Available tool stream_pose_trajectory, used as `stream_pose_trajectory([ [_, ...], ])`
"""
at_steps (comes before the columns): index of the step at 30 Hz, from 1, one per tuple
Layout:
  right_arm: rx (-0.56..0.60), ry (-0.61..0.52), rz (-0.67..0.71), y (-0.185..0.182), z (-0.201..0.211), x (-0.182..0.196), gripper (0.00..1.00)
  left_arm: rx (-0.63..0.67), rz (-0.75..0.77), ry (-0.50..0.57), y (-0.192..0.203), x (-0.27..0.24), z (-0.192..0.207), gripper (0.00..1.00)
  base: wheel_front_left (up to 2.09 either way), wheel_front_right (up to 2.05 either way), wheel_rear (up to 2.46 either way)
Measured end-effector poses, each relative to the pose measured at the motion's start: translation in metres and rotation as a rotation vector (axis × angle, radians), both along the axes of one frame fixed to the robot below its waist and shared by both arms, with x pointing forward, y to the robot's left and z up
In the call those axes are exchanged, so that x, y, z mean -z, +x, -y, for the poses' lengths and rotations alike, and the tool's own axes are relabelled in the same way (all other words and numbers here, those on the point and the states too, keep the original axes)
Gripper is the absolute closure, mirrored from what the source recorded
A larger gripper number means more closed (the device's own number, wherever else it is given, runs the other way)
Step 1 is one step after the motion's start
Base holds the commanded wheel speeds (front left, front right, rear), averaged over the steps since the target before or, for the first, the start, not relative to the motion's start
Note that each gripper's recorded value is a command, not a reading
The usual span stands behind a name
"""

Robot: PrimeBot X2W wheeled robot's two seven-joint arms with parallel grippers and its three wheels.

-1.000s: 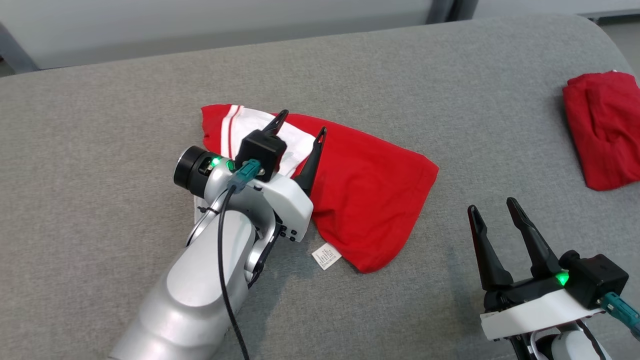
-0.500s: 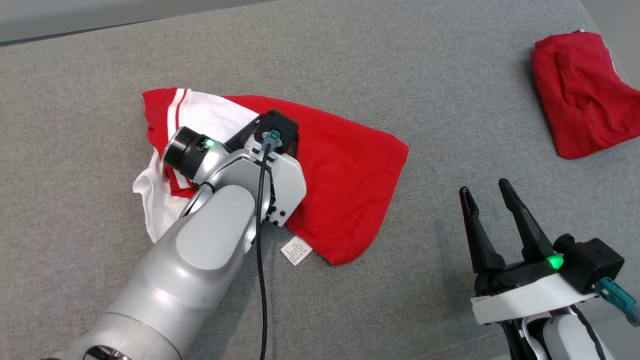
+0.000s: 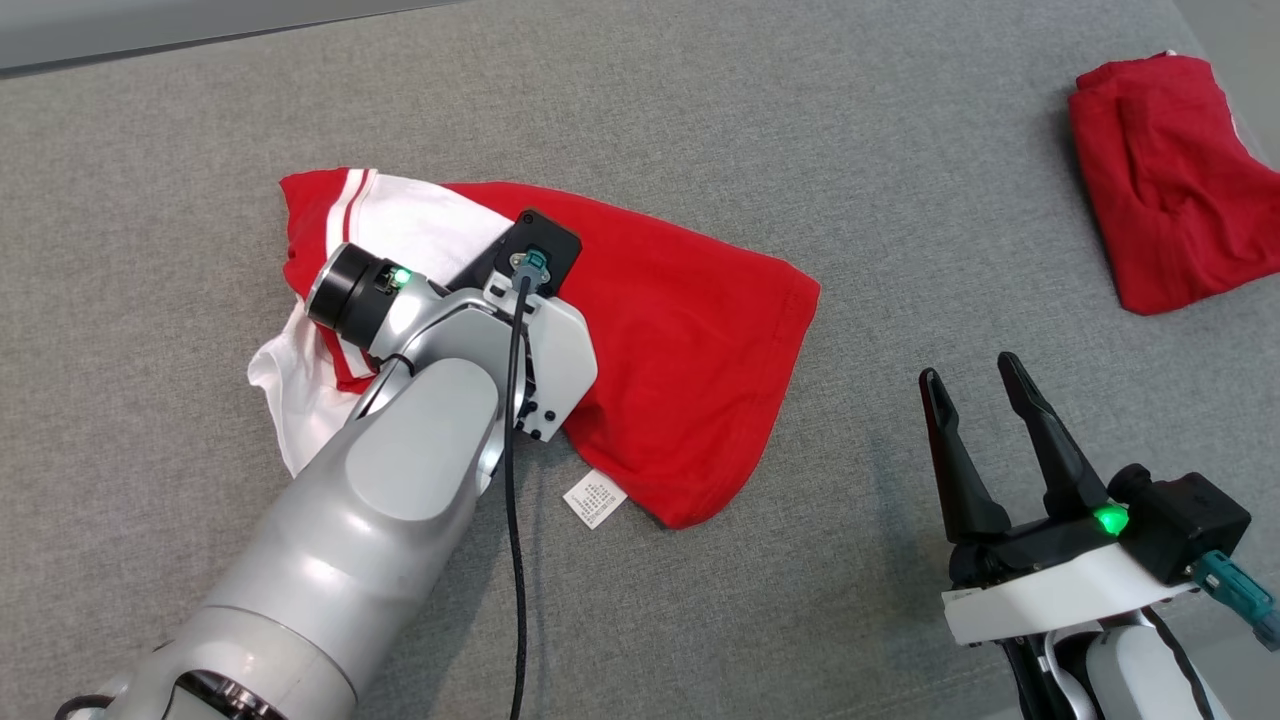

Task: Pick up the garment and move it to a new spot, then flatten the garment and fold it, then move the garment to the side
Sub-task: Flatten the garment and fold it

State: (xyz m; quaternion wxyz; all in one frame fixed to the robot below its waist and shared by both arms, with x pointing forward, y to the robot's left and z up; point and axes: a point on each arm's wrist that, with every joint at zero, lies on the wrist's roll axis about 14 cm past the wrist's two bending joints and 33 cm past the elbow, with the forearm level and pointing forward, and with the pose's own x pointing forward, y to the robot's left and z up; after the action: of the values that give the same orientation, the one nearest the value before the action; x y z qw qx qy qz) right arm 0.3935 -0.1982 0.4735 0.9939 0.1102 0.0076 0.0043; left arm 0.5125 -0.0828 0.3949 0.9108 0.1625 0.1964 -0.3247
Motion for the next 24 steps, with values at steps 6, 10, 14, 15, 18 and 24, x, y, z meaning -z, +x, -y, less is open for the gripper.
stream_pose_trajectory([
  [6,-0.015,0.005,0.012,0.002,-0.005,-0.003,0.00,0.009,0.031,-0.026,-0.001,-0.013,0.002,1.00,0.00,0.00,0.00],
  [10,-0.027,0.017,0.024,0.002,-0.009,-0.007,0.00,0.007,0.044,-0.024,0.000,-0.022,0.002,1.00,0.00,0.00,0.00],
  [14,-0.037,0.019,0.037,0.002,-0.012,-0.011,0.00,0.007,0.052,-0.020,-0.001,-0.029,0.001,1.00,0.00,0.00,0.00],
  [15,-0.039,0.020,0.040,0.002,-0.013,-0.012,0.00,0.007,0.057,-0.022,-0.001,-0.031,0.001,1.00,0.00,0.00,0.00],
  [18,-0.039,0.019,0.047,0.001,-0.012,-0.015,0.00,0.003,0.084,-0.046,-0.001,-0.044,0.001,1.00,0.00,0.00,0.00],
  [24,-0.055,0.028,0.026,0.002,-0.015,-0.008,0.00,-0.038,0.214,-0.135,0.012,-0.088,-0.016,1.00,0.00,0.00,0.00],
])
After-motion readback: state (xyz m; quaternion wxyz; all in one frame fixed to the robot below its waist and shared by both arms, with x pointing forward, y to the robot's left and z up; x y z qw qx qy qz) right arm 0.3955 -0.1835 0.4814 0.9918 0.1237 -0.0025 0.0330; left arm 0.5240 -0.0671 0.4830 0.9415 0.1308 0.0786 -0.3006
